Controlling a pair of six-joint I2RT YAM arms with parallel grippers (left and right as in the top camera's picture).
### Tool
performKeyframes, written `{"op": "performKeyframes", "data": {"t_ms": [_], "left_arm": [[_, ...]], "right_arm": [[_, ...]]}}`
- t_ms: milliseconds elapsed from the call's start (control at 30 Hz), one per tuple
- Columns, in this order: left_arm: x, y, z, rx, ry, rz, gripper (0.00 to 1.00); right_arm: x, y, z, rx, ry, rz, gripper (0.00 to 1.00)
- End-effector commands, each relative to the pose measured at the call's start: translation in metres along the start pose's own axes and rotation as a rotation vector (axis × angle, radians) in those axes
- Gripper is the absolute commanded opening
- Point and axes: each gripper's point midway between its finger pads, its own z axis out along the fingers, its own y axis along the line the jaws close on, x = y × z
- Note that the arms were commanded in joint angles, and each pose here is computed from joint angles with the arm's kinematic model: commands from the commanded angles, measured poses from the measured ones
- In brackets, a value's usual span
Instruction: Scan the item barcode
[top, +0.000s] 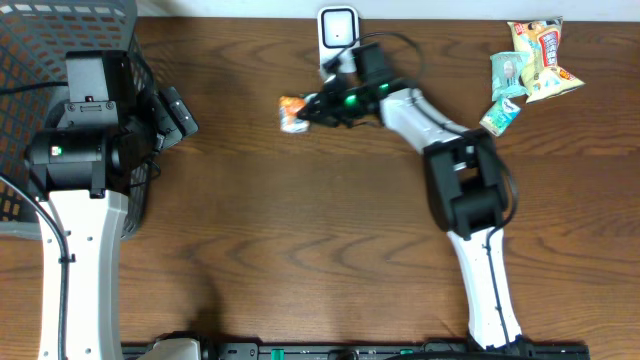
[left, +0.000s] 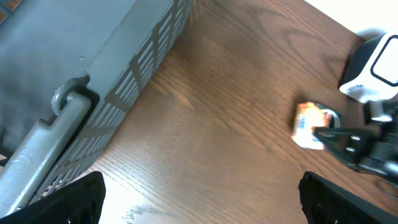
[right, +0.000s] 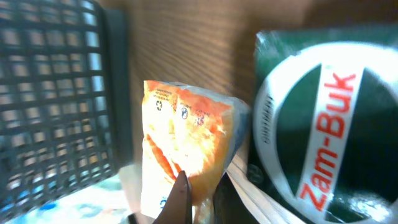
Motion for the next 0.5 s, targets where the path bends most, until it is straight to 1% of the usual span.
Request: {"op": "performKeyframes", "data": {"t_ms": [0, 100, 267, 467], "left_arm": [[-0.001, 0.002, -0.002, -0.005, -0.007, -0.013, 0.98], [-0.001, 0.002, -0.002, -0.005, -0.007, -0.013, 0.98], [-0.001, 0.002, -0.002, -0.005, -0.007, -0.013, 0.98], [-0.001, 0.002, -0.002, -0.005, -0.007, -0.013, 0.98]], "right_arm": [[0.005, 0.048, -0.044, -0.202, 0.052, -0.164, 0.01], [0.005, 0.058, -0.071, -0.284, 0.054, -0.23, 0.01], [0.011, 0.092, -0.122, -0.521, 0.064, -0.37, 0.01], [-0.005, 0.077, -0.158, -0.504, -0.008, -0.346, 0.01]]}}
